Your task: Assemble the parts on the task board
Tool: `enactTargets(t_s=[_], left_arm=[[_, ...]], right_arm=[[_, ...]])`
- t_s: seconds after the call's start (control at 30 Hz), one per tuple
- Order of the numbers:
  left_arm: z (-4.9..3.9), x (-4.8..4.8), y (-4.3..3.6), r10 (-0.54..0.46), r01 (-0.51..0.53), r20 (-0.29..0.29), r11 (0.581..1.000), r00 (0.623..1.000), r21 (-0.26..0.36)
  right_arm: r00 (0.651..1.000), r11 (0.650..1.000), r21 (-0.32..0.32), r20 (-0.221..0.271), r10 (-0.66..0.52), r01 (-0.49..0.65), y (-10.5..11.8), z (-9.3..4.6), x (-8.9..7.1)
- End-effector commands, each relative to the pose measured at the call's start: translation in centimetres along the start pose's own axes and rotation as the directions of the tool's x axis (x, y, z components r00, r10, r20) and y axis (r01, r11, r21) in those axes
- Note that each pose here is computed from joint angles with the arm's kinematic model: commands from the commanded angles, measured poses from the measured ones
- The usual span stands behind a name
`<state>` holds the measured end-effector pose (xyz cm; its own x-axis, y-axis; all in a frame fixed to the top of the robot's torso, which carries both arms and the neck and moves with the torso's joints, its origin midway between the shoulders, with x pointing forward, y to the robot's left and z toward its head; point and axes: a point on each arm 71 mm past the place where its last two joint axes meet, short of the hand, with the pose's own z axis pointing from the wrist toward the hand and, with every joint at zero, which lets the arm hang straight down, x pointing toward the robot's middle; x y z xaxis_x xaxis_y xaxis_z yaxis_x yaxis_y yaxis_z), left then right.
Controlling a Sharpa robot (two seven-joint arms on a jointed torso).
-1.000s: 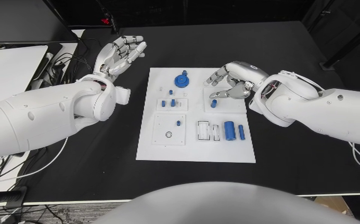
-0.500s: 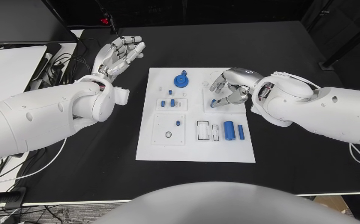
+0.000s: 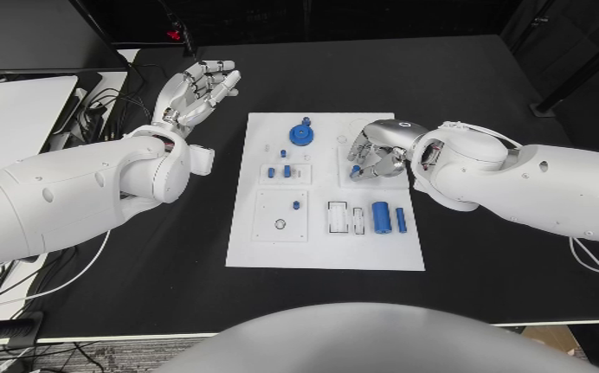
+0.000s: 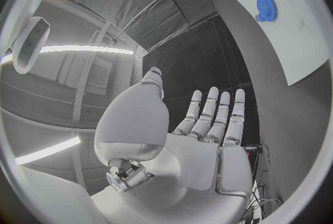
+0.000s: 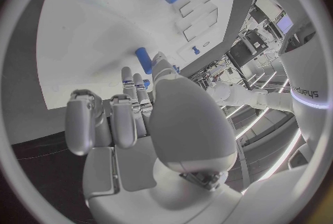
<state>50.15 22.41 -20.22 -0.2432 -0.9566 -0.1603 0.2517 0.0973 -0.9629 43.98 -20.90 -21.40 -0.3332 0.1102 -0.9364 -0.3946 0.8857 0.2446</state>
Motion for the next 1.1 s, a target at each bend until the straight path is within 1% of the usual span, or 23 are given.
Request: enactTargets(t_s=[0.03,0.33,0.43,0.83,1.1], left_arm=[[0.0,0.0,-0.84,-0.002,0.003,-0.001,0.994,1.0,0.108],[0.01,0.0,-0.84,-0.002,0.003,-0.001,0.994,1.0,0.107],[0.01,-0.02,-0.83,-0.002,0.002,0.0,0.994,1.0,0.107],[0.03,0.0,-0.82,-0.002,0.002,-0.001,0.994,1.0,0.106],[0.03,-0.04,-0.8,-0.001,0.001,0.0,0.994,1.0,0.105]], right_arm=[[0.999,1.0,0.011,-0.031,-0.024,0.024,0.07,0.05,0.22],[0.997,0.999,0.013,-0.072,-0.039,0.041,0.32,0.26,0.6],[0.996,0.999,0.012,-0.078,-0.042,0.043,0.4,0.32,0.65],[0.998,1.0,-0.013,-0.054,-0.029,0.029,0.71,0.4,0.56],[1.0,1.0,-0.019,-0.027,-0.008,0.007,0.71,0.33,0.39]])
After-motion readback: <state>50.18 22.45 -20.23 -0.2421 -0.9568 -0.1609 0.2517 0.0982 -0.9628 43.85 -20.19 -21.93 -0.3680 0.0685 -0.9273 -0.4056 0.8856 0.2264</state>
